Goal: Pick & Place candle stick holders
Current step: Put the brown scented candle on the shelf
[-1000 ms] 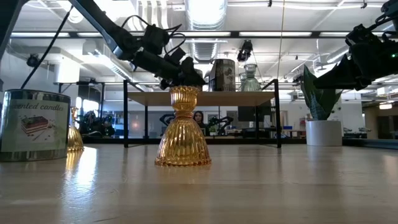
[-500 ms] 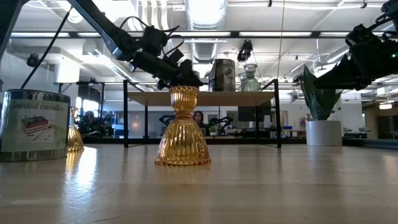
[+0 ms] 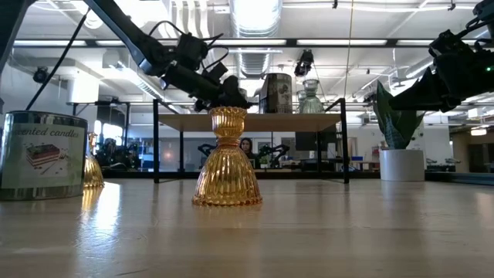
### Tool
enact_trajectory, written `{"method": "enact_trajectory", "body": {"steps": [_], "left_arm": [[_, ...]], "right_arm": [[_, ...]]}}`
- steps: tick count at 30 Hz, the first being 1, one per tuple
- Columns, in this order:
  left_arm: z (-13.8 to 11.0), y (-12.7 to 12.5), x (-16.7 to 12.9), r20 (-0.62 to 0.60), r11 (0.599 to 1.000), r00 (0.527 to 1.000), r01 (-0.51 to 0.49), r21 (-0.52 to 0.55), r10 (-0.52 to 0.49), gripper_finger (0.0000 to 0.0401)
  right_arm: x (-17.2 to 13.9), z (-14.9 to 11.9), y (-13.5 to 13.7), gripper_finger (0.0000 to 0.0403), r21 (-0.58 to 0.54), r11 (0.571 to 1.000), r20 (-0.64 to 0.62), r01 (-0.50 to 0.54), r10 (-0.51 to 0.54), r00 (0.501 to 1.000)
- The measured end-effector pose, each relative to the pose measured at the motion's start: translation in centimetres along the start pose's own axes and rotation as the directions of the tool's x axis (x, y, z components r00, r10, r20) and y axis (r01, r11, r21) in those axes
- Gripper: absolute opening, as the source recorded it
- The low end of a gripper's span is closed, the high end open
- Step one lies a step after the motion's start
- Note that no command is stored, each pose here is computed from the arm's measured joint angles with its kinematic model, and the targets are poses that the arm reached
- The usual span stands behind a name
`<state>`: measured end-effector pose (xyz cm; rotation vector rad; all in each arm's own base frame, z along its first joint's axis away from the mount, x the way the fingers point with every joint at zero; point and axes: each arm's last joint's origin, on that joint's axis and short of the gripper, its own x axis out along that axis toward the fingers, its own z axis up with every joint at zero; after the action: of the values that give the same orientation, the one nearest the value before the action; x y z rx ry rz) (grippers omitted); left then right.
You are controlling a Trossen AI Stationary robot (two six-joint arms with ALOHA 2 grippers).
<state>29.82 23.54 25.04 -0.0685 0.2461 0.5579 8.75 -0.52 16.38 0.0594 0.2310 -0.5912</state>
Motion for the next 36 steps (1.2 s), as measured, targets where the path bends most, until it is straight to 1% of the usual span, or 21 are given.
{"method": "enact_trajectory", "body": {"steps": [9,14,16,21,36], "left_arm": [[-0.1,0.0,0.1,-0.004,1.0,1.0,0.0,-0.001,0.0,0.0377],[0.1,-0.1,-0.1,0.003,1.0,1.0,0.006,0.006,-0.006,0.039],[0.2,-0.3,-0.1,0.006,0.999,1.0,0.01,0.031,-0.01,0.0397],[0.2,-1.0,0.0,0.003,0.995,1.0,0.029,0.093,-0.029,0.0399],[-0.1,-0.9,-0.1,-0.019,0.998,1.0,0.024,0.064,-0.023,0.04]], "right_arm": [[0.0,0.0,0.0,0.0251,0.0,1.0,0.0,0.0,0.0,1.0],[0.0,0.0,0.0,0.0251,0.0,1.0,0.0,0.0,0.0,1.0],[0.0,0.0,0.0,0.0251,0.0,1.0,0.0,0.0,0.0,1.0],[0.0,0.0,0.0,0.0251,0.001,1.0,0.001,0.0,0.0,1.0],[0.0,0.0,0.0,0.0251,0.001,1.0,0.001,0.0,0.0,1.0]]}}
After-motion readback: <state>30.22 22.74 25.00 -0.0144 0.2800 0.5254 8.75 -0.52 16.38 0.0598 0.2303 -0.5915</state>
